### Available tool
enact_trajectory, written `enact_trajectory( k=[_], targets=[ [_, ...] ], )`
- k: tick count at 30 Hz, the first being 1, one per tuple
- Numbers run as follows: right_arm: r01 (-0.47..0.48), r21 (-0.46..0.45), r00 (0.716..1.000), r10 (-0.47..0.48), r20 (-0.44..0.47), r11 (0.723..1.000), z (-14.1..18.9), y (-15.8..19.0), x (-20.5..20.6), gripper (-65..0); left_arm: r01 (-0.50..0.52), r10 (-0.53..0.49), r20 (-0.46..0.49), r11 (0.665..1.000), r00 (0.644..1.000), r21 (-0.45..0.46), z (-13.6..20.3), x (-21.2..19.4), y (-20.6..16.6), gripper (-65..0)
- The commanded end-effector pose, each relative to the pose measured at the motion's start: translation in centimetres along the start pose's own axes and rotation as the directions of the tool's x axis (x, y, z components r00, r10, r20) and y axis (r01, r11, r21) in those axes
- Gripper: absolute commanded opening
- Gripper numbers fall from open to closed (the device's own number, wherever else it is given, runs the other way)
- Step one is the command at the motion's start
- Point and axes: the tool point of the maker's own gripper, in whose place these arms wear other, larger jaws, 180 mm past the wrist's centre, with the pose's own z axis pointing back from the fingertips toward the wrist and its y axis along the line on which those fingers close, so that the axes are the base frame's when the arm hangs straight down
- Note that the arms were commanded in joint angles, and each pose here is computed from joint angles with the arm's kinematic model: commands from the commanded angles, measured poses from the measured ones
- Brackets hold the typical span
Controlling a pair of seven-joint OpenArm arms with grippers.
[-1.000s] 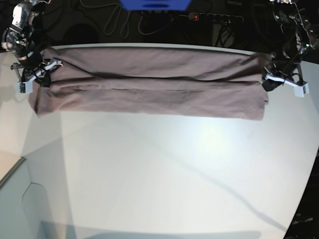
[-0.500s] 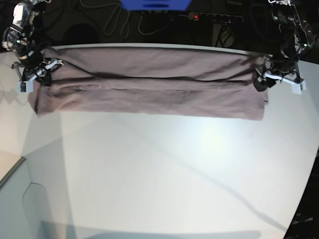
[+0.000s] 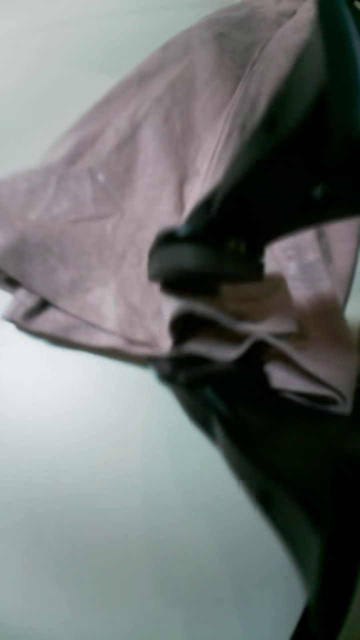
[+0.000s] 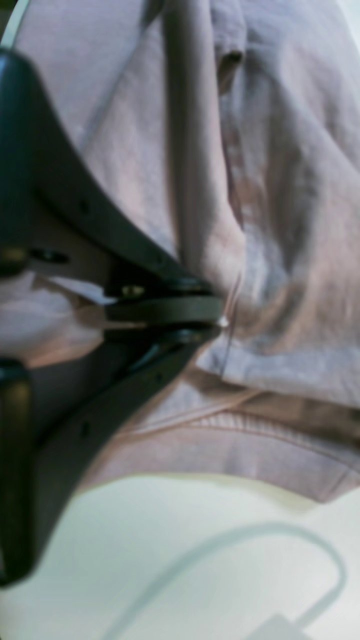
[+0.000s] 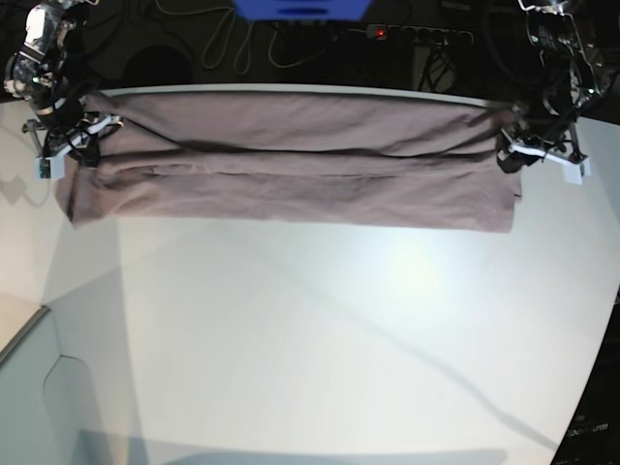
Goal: Layout the t-shirt on the table in an organized manner, then fold the t-shirt properly
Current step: 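Hold the strip ends with both grippers and smooth the strip flat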
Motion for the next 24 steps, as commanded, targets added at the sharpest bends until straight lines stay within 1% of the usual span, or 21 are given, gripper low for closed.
enact_trajectory(
  k=[1, 4, 6, 9, 12, 24],
  targets=[
    [-0.016, 0.004, 0.999, 0.016, 0.040, 1.000, 0.28, -0.38, 1.23, -65.0, 0.011, -0.010, 0.045, 1.000, 0.999, -0.016, 0.04, 1.75, -0.47, -47.7],
    [-0.016, 0.004, 0.999, 0.016, 0.040, 1.000, 0.28, -0.38, 1.23, -65.0, 0.011, -0.010, 0.046, 1.000, 0.999, -0.017, 0.01, 1.81, -0.51, -50.7],
    [-0.016, 0.004, 0.999, 0.016, 0.040, 1.000, 0.28, -0.38, 1.23, -65.0, 0.011, -0.010, 0.046, 1.000, 0.999, -0.017, 0.01, 1.81, -0.51, -54.1],
    [-0.016, 0.004, 0.999, 0.016, 0.040, 1.000, 0.28, -0.38, 1.23, -65.0, 0.011, -0.010, 0.047, 1.000, 0.999, -0.018, -0.01, 1.88, -0.55, -65.0],
    [-0.016, 0.004, 0.999, 0.016, 0.040, 1.000, 0.28, -0.38, 1.23, -65.0, 0.011, -0.010, 0.047, 1.000, 0.999, -0.018, -0.01, 1.88, -0.55, -64.2],
    [-0.014, 0.004, 0.999, 0.014, 0.037, 1.000, 0.30, -0.33, 1.11, -65.0, 0.014, -0.013, 0.061, 1.000, 0.998, -0.020, 0.21, 2.34, -0.65, -64.9]
  ],
)
